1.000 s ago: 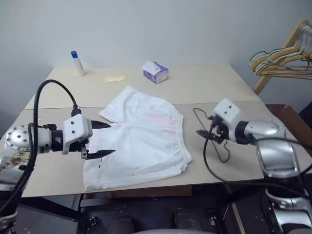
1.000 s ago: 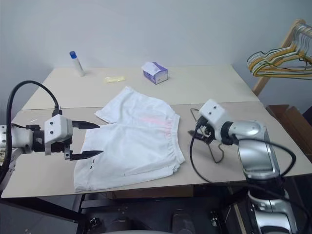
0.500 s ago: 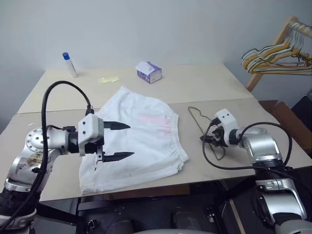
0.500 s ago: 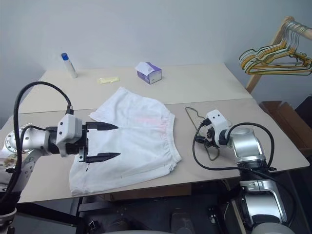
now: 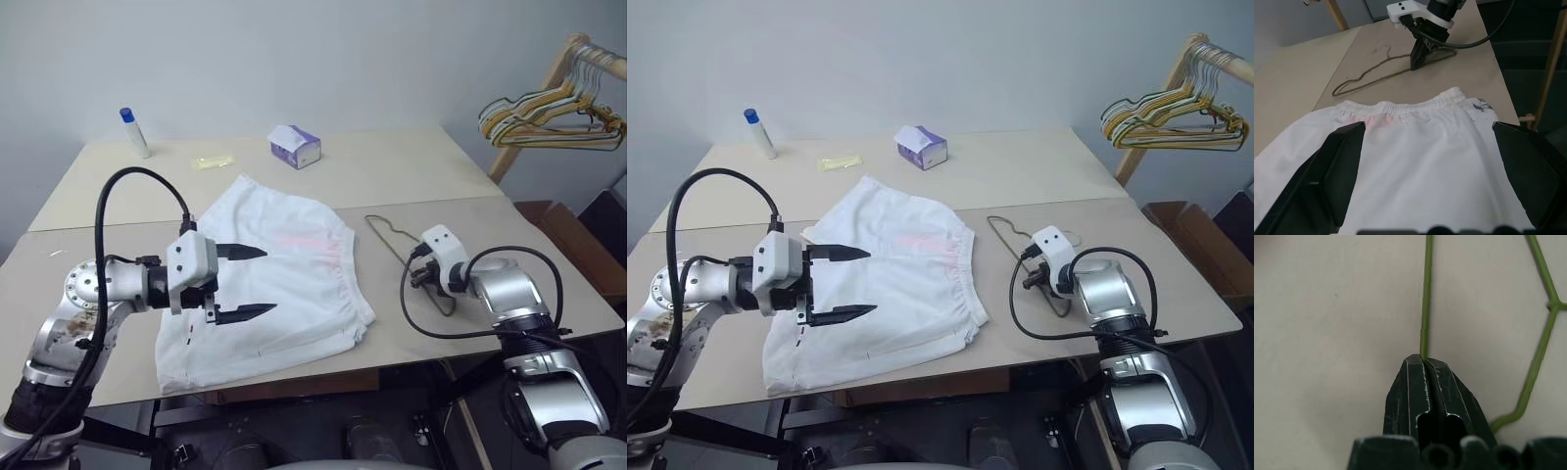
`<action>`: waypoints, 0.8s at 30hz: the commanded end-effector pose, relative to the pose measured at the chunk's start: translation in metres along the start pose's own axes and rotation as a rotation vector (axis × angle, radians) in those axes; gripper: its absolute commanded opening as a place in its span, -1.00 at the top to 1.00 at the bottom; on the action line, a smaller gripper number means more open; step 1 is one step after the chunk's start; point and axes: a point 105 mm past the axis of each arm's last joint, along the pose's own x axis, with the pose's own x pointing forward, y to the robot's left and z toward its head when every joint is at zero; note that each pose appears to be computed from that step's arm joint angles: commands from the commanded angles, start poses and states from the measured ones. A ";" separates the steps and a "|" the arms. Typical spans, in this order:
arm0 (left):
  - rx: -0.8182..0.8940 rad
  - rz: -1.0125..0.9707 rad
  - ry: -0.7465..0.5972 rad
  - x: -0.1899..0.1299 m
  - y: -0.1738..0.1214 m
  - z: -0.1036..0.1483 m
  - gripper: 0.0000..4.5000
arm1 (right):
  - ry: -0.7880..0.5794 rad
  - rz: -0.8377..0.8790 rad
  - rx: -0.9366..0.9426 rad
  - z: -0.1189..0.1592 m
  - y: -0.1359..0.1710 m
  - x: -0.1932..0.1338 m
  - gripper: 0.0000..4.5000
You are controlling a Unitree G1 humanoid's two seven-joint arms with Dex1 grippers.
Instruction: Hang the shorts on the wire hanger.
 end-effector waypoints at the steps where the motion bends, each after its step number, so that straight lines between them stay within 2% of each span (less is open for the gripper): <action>1: 0.029 0.041 0.003 0.004 0.006 0.006 -1.00 | 0.035 -0.008 -0.013 -0.010 0.001 0.003 0.99; 3: -0.065 0.102 0.064 0.010 0.015 -0.004 -1.00 | -0.004 -0.036 -0.057 -0.001 0.000 0.000 0.99; 5: -0.224 0.208 0.040 0.021 0.029 -0.008 -1.00 | -0.117 -0.083 -0.136 0.020 0.000 -0.007 0.99; 8: -0.442 0.311 -0.077 0.038 0.043 -0.003 -1.00 | -0.296 -0.156 -0.174 0.056 0.005 -0.023 0.99; 10: -0.535 0.337 -0.127 0.047 0.045 -0.001 -1.00 | -0.370 -0.178 -0.193 0.072 0.012 -0.032 0.99; 14: -0.842 0.340 -0.419 0.068 0.052 0.023 -1.00 | -0.628 -0.128 -0.246 0.120 0.053 -0.060 0.99; 16: -0.963 0.364 -0.508 0.072 0.061 0.029 -1.00 | -0.708 -0.088 -0.312 0.128 0.073 -0.068 0.99; 20: -1.093 0.402 -0.603 0.074 0.076 0.038 -1.00 | -0.799 -0.036 -0.342 0.134 0.095 -0.078 0.99; 24: -1.147 0.401 -0.690 0.068 0.087 0.049 -1.00 | -0.853 0.013 -0.380 0.137 0.111 -0.085 0.99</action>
